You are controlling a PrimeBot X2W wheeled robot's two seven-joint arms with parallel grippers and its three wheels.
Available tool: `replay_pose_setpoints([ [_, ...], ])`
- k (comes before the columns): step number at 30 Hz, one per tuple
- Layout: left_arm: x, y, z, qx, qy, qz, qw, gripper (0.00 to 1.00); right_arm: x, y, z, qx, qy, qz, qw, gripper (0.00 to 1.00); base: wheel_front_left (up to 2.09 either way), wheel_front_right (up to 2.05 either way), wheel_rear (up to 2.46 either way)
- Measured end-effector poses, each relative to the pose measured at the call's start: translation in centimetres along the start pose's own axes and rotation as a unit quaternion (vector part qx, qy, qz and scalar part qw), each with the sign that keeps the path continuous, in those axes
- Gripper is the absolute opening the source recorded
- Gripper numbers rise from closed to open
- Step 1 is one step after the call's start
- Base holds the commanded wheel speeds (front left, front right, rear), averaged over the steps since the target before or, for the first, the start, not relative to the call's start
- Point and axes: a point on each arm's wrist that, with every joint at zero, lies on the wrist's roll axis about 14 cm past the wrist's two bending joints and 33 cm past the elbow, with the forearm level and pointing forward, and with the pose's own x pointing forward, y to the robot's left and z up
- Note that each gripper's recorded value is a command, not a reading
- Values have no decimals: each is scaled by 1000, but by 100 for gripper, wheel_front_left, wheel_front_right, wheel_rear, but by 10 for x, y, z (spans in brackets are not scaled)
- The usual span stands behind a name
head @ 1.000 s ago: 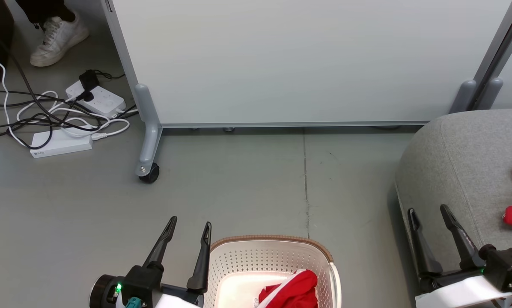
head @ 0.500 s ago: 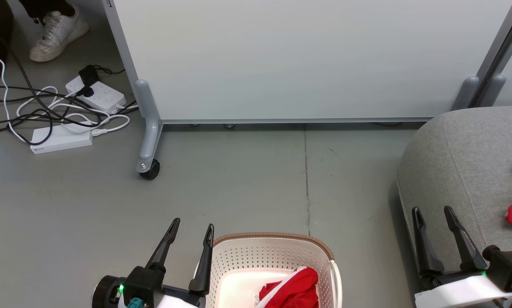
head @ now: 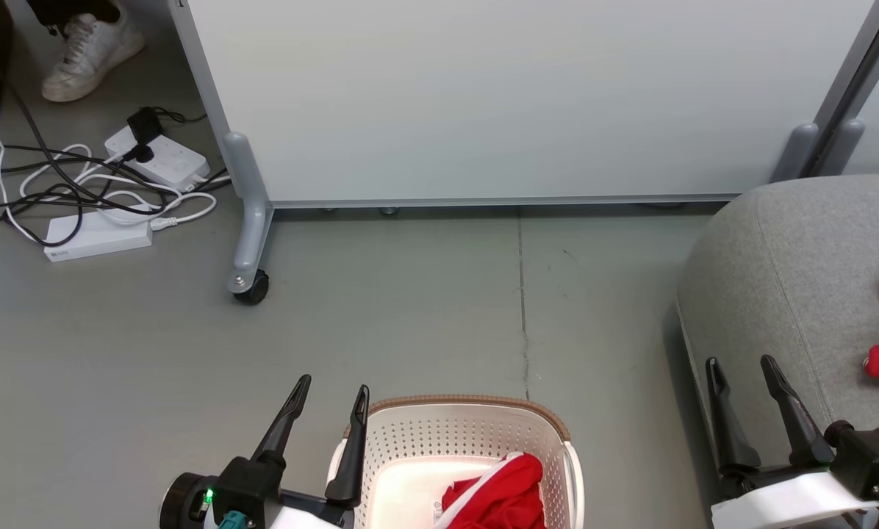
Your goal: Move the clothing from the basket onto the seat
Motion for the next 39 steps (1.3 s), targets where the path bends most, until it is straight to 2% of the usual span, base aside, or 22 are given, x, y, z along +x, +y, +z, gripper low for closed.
replay_pose_setpoints([
  [6,7,-12,-10,0,15,-25,1000,100,1,-12,-11,-19,18,-14,1000,100,0,0,0],
  [12,35,-31,-29,13,39,-70,997,100,23,-21,-15,-32,20,-17,999,100,0,0,0],
  [20,78,-41,-102,35,125,-115,985,100,59,-37,-30,-35,25,-26,999,100,0,0,0],
  [22,81,-42,-138,38,173,-132,975,100,66,-43,-37,-35,30,-30,998,100,0,0,0],
  [28,81,-46,-232,89,282,-211,932,100,83,-57,-64,-48,52,-29,997,100,0,0,0],
  [31,71,-49,-276,125,329,-259,899,100,86,-68,-78,-54,65,-38,996,100,0,0,0],
  [33,68,-52,-299,132,353,-279,883,100,87,-74,-86,-57,75,-44,995,100,0,0,0],
  [34,68,-52,-299,132,353,-279,883,100,87,-74,-86,-57,75,-44,995,100,0,0,0],
  [35,66,-57,-319,135,369,-299,870,100,86,-80,-94,-59,83,-51,994,100,0,0,0],
  [39,63,-69,-353,134,398,-329,846,100,80,-90,-111,-62,107,-63,990,100,0,0,0],
])
